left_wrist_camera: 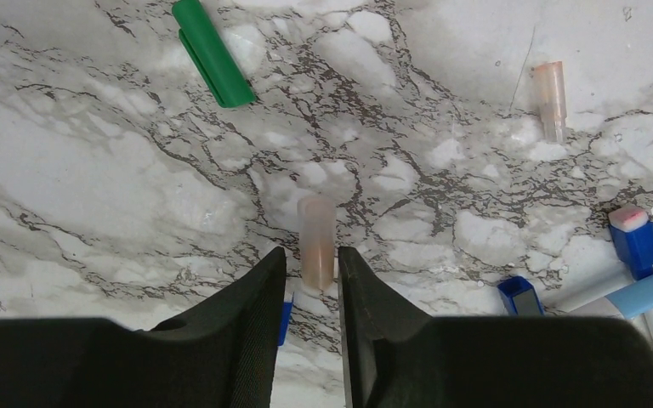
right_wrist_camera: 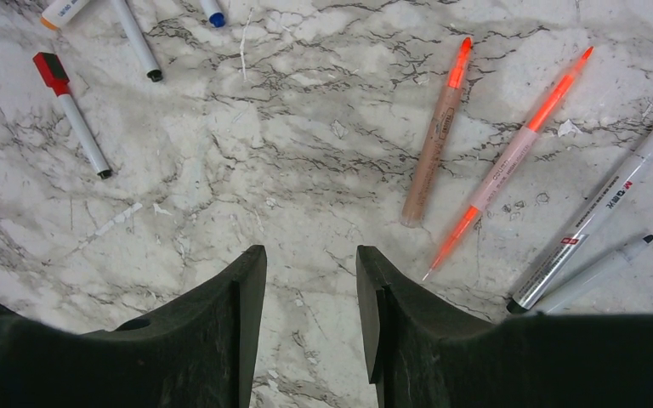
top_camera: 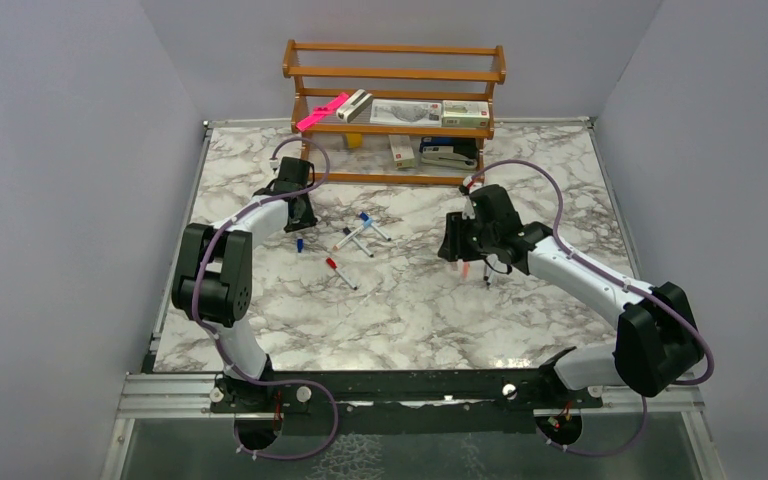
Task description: Open the pen caps
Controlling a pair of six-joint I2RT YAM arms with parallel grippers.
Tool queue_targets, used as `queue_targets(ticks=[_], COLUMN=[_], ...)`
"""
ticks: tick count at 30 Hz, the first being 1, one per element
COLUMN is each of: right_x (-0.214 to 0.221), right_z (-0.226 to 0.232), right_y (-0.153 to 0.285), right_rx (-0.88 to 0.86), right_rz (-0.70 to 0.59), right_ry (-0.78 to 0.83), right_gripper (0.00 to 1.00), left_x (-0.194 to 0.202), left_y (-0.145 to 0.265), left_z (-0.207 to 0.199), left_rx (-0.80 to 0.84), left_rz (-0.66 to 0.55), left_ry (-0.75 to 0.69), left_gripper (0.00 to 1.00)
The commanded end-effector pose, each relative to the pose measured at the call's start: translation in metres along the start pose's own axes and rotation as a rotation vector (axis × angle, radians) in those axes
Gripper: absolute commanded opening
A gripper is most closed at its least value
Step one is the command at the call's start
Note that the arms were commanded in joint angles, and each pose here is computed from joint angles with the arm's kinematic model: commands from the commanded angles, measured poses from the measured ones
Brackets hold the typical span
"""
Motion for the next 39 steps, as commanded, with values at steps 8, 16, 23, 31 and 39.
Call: queue_targets(ticks=[8, 16, 23, 31, 39], right_x=[-0.003, -0.013, -0.029, -0.047, -0.03], right_z=[0.007, 0.021, 0.05, 0.093, 0.152], right_y=[-0.003, -0.01, -0.024, -0.045, -0.074], right_rx=[-0.047, -0.076, -0.128, -0.213, -0.275], right_rz=[-0.028, -0.026, -0.031, -0.049, -0.007], right_ry=[0.018, 0.056, 0.152, 0.29, 0.352], right_gripper=[0.44, 0.44, 0.43, 0.36, 0.36], left_x=[-0.016, -0.03, -0.029, -0.018, -0.008], left_y=[0.019, 0.061, 0.102, 0.135, 0.147], left_z=[-0.004, -0.014, -0.027, -0.021, -0.011], left_rx=[0.026, 0.153, 0.364, 0.482, 0.497], left_rz=[-0.044, -0.079, -0.016, -0.003, -0.017], left_ry=[0.016, 0.036, 0.026, 0.032, 0.056], left_gripper=[0.41, 0.41, 0.43, 0.9, 0.99])
Point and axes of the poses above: each gripper's point midway between its finger pads, its own y axis back along the fingers, its own z axis along the line the jaws close on, x = y × z, the point moved 9 cm from there along y, back along the fingers, and after that the axes turned 15 degrees about y, right-handed, at the moved point
